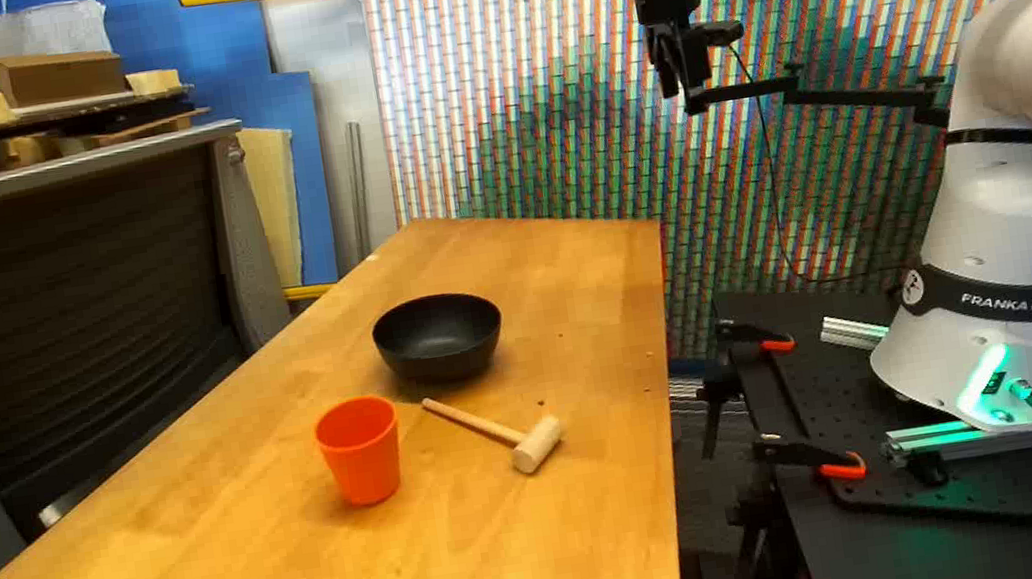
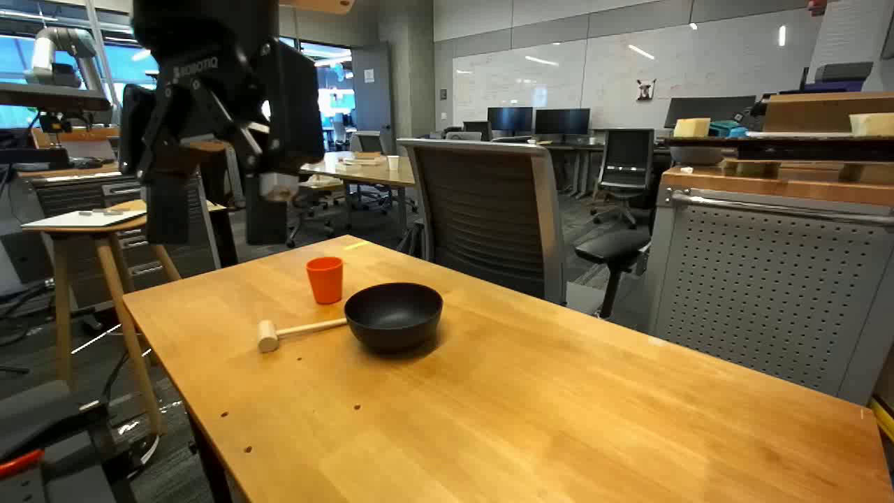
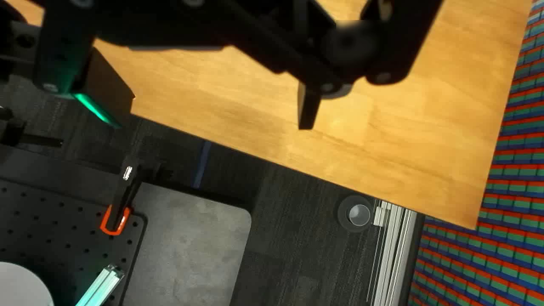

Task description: Place the orange cup inside the black bowl

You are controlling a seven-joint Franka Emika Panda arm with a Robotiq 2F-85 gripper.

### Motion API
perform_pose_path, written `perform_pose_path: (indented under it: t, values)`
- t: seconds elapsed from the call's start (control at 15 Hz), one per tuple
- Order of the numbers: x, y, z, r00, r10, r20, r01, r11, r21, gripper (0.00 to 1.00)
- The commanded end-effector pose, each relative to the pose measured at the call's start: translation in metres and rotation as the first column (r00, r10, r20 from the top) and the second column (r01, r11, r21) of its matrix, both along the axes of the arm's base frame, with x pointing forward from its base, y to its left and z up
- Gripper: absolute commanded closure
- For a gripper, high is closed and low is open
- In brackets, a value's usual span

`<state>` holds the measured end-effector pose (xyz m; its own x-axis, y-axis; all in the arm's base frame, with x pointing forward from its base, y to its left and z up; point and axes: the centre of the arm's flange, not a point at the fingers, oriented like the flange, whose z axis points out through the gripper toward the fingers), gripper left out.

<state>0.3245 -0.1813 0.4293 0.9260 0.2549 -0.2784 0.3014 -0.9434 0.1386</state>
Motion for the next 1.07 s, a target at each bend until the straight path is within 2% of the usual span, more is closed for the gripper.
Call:
perform_pose_path:
  t: [0.0,0.13,0.27,0.4,0.53,0.8,1.0]
  values:
    - [0.0,0.0,0.001,1.0,0.0,0.002,0.0,1.0,-0.001,0.0]
    - [0.001,-0.001,0.002,1.0,-0.001,0.005,0.001,1.0,-0.002,0.0]
    - [0.024,-0.003,0.003,1.0,-0.02,0.011,0.02,0.998,0.065,0.0]
    - [0.082,0.026,0.001,0.992,-0.111,0.054,0.104,0.988,0.115,0.0]
    - [0.112,0.053,0.0,0.983,-0.146,0.112,0.127,0.978,0.163,0.0]
    - [0.189,0.119,-0.016,0.98,-0.113,0.163,0.085,0.982,0.17,0.0]
    - [0.241,0.168,-0.037,0.99,-0.044,0.131,0.021,0.985,0.169,0.0]
